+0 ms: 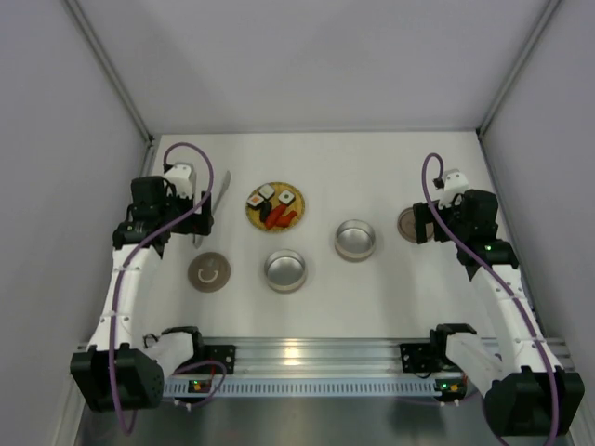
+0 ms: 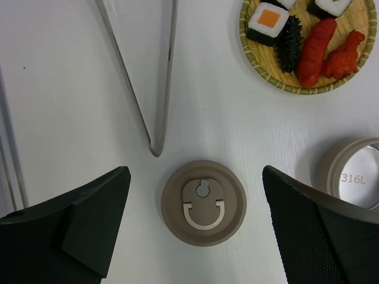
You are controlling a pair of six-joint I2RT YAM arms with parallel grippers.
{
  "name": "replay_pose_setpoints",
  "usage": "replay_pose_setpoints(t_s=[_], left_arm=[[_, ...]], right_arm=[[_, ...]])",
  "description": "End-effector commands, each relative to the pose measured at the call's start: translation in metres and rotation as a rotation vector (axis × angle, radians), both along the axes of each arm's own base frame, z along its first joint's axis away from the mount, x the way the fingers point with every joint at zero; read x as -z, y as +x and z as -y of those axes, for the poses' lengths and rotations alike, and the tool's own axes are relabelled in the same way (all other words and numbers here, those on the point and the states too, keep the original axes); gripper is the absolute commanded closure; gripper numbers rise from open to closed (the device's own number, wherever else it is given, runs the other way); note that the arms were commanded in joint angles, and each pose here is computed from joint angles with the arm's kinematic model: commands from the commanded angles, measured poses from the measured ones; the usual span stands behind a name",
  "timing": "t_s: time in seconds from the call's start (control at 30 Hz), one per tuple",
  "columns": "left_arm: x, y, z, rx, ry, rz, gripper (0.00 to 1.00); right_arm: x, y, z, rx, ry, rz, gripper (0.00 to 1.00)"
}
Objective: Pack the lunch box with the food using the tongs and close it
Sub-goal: Pick up the clamp at the center of the board.
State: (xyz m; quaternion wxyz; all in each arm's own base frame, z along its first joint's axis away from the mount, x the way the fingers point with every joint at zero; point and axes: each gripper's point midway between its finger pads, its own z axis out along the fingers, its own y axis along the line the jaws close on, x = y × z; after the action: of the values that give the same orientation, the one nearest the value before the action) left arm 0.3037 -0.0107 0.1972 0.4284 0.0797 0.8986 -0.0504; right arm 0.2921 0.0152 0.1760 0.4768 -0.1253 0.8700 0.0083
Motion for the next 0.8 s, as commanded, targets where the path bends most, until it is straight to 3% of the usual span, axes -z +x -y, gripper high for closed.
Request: replay_pose_setpoints(t_s=[0.0,0.13,0.27,0.77], left_arm=[[-0.013,0.01,-0.006,-0.025,0.017,0.034,0.02],[-0.005,0.018,-0.02,-0.08,0.071,-0.022,0.02],[0.026,0.021,-0.032,-0.127,0.112,-0.18,0.02],[0.101,0.044,-0.039,-0.075,0.168,-0.284,0.02]], right_arm=[[-0.013,0.01,-0.004,-0.004,0.008,0.065,0.01],[-0.011,0.01,-0.005,-0.01,0.007,0.06,0.01],[-0.01,0.01,-0.005,-0.014,0.009,0.054,0.01],[-0.003,0.012,-0.006,-0.02,0.009,0.03,0.01]])
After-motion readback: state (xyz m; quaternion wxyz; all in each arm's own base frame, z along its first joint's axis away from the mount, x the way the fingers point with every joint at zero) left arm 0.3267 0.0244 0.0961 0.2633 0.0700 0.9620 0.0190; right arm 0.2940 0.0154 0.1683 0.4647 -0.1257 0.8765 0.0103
